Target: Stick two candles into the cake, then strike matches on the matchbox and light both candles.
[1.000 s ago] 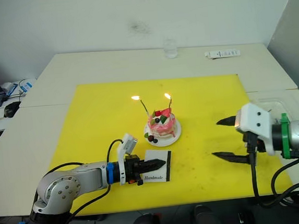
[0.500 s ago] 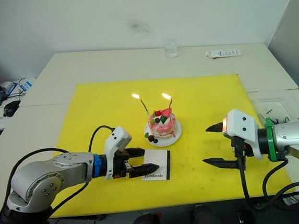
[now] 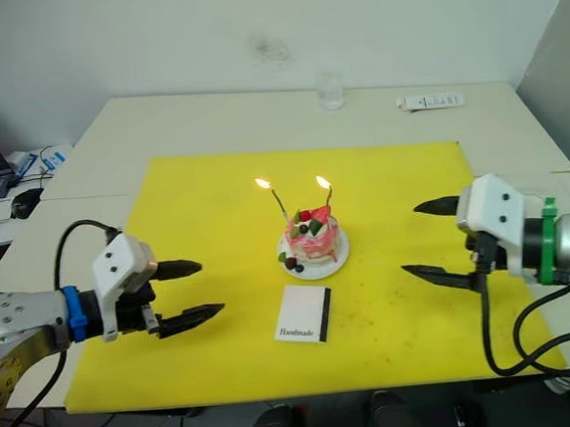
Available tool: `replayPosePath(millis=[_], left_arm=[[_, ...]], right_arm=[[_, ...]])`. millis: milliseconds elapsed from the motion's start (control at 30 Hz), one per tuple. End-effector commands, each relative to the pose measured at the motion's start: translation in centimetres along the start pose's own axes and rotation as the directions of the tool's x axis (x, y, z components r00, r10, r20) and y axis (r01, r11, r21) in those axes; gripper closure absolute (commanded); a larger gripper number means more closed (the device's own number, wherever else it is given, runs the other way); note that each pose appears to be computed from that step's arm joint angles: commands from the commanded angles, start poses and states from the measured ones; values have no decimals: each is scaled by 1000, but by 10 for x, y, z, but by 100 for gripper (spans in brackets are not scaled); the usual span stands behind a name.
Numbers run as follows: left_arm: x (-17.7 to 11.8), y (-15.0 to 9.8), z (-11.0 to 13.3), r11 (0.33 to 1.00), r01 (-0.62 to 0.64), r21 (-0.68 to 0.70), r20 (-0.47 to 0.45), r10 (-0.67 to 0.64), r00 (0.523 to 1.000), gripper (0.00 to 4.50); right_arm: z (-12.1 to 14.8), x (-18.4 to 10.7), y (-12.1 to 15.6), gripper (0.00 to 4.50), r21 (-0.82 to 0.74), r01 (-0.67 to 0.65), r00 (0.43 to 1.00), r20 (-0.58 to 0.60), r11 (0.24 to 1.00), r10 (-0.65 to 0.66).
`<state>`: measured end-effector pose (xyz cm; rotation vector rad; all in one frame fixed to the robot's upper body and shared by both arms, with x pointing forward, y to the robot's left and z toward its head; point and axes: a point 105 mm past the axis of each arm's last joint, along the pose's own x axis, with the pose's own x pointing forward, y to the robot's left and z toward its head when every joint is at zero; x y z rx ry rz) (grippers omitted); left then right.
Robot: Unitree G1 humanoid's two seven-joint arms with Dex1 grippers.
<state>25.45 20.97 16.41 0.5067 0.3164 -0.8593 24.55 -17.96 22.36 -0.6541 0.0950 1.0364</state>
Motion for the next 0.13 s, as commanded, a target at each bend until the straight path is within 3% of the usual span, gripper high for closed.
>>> replayPosePath(millis=[33, 133], left_arm=[[-16, 18, 10, 989, -98, 107, 61, 92, 994, 2], [-21, 22, 12, 991, -108, 76, 100, 100, 990, 2]], right_arm=[[9, -20, -6, 0, -50, -7, 1000, 3, 999, 7], [7, -23, -6, 0, -39, -24, 1000, -8, 999, 23]])
